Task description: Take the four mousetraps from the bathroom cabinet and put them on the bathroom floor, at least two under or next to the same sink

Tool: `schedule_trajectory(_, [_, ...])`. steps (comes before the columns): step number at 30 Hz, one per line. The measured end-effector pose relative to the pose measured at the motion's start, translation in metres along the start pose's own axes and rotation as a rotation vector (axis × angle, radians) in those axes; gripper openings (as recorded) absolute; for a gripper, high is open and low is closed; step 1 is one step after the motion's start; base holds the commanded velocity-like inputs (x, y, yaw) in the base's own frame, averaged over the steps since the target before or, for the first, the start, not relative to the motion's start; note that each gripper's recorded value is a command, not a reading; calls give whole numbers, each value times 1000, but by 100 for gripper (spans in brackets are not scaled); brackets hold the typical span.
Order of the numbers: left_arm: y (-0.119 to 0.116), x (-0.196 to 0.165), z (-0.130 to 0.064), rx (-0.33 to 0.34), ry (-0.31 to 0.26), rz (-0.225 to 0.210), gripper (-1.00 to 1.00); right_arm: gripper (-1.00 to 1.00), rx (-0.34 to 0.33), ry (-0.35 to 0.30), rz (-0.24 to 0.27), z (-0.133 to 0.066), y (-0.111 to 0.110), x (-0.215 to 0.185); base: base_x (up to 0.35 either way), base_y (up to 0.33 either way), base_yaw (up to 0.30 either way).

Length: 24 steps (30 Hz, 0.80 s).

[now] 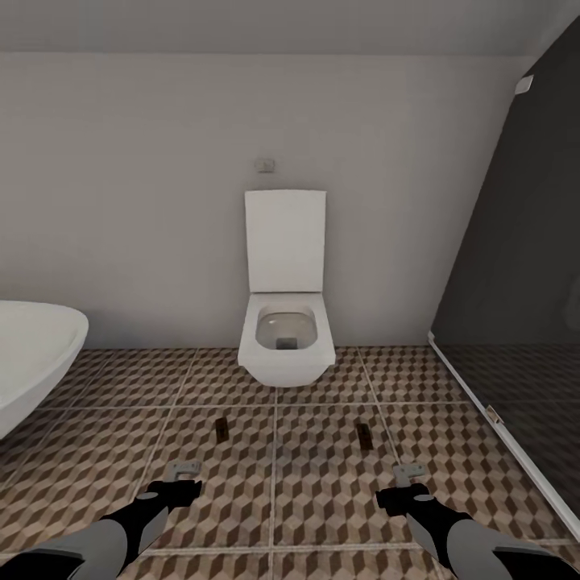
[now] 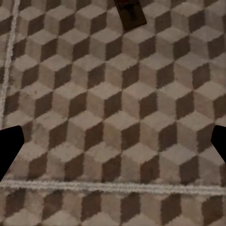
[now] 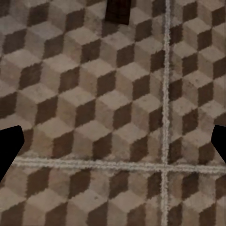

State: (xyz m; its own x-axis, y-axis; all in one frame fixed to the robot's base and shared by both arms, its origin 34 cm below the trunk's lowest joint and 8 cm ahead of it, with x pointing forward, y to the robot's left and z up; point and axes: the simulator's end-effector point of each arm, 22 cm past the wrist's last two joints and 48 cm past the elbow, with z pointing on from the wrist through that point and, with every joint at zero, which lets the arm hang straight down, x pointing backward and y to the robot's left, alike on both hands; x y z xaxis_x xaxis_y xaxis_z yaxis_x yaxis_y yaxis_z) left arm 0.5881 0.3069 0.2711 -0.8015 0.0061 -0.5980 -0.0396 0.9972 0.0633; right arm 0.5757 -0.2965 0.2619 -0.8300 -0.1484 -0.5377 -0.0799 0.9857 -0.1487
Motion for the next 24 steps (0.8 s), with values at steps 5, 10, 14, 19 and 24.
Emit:
schedule_trajectory(5, [-2, 0, 0, 3, -1, 0, 100, 100, 0, 0, 1, 0, 0, 0, 0, 0, 0])
schedule_trajectory(10, [-6, -1, 0, 8, -2, 0, 100, 100, 0, 0, 0, 0, 0, 0, 0, 0, 0])
schedule_trajectory(14, [-7, -1, 0, 10, -2, -1, 100, 100, 0, 1, 0, 0, 0, 0, 0, 0, 0])
schedule_trajectory(19, [-7, 0, 0, 11, -1, -2, 100, 100, 0, 2, 0, 0, 0, 1, 0, 0, 0])
schedule_trajectory(24, [-8, 0, 0, 12, -1, -2, 100, 100, 0, 3, 1, 0, 0, 1, 0, 0, 0])
